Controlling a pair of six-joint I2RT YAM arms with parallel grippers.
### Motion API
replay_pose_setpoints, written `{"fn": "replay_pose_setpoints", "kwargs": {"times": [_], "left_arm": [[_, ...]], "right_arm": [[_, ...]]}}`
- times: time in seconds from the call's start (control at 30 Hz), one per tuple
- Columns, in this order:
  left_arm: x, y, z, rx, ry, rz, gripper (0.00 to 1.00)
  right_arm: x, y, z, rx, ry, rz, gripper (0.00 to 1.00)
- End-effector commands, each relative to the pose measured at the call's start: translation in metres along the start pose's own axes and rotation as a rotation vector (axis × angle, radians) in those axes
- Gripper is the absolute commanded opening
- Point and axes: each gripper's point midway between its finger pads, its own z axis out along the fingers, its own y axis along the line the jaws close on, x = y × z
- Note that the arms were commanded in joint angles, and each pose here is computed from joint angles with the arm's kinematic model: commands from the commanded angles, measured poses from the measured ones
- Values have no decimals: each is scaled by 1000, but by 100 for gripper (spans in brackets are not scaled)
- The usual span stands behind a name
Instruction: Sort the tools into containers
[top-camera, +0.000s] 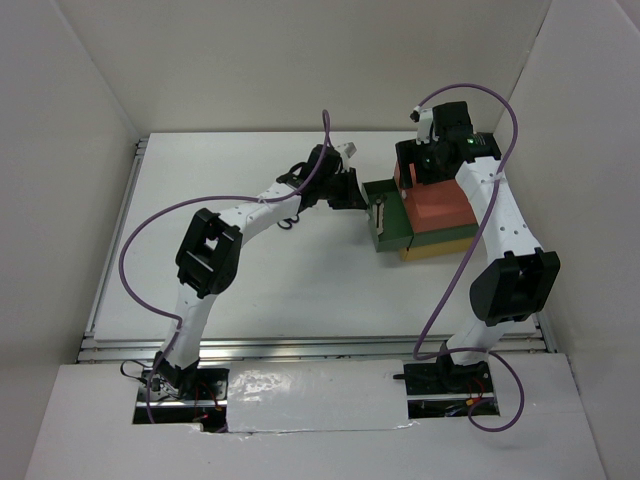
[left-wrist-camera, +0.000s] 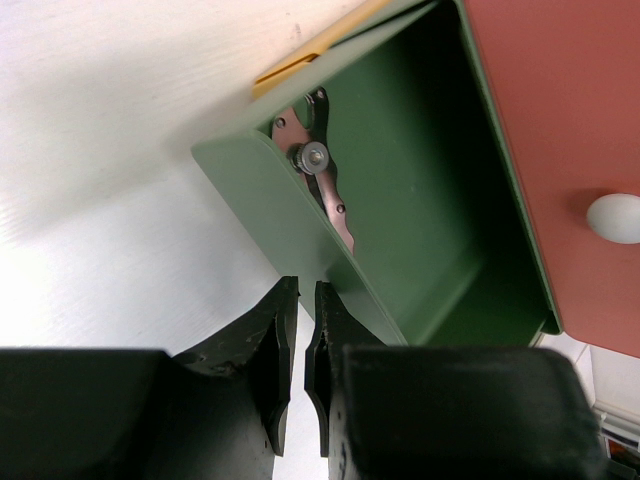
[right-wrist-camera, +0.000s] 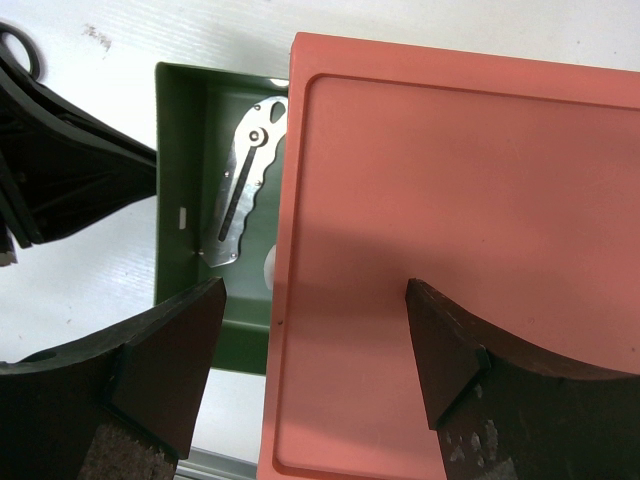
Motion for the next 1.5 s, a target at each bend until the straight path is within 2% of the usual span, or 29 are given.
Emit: {"fn": "replay_pose_setpoints", "kwargs": {"times": [0.0,0.2,0.33,0.67,0.9,1.13,1.4,1.47], "left_arm": [[-7,-27,9,90,-30,13,26],[-10,-37,19,148,-58,15,27],[-20,-55,22,253,-111,7,29],[-21,-77,37,318,-144,45,31],[-16,-81,51,353,-129,6,31],[-15,-98,50,454,-162,-1,35],[-27,-82,27,398,-177,-19,39],[-28,-62,18,343,-174,-6,40]], "right_arm": [[11,3,6,-3,60,-13,81],[17,7,10,-32,84,-11,78],[19,12,9,-61,98,2,76],[21,21,8,-121,115,13,75],[20,23,7,-140,116,21,74],[22,23,7,-149,125,24,74],[14,24,0,-166,103,39,74],[11,25,-3,-167,95,41,74]]}}
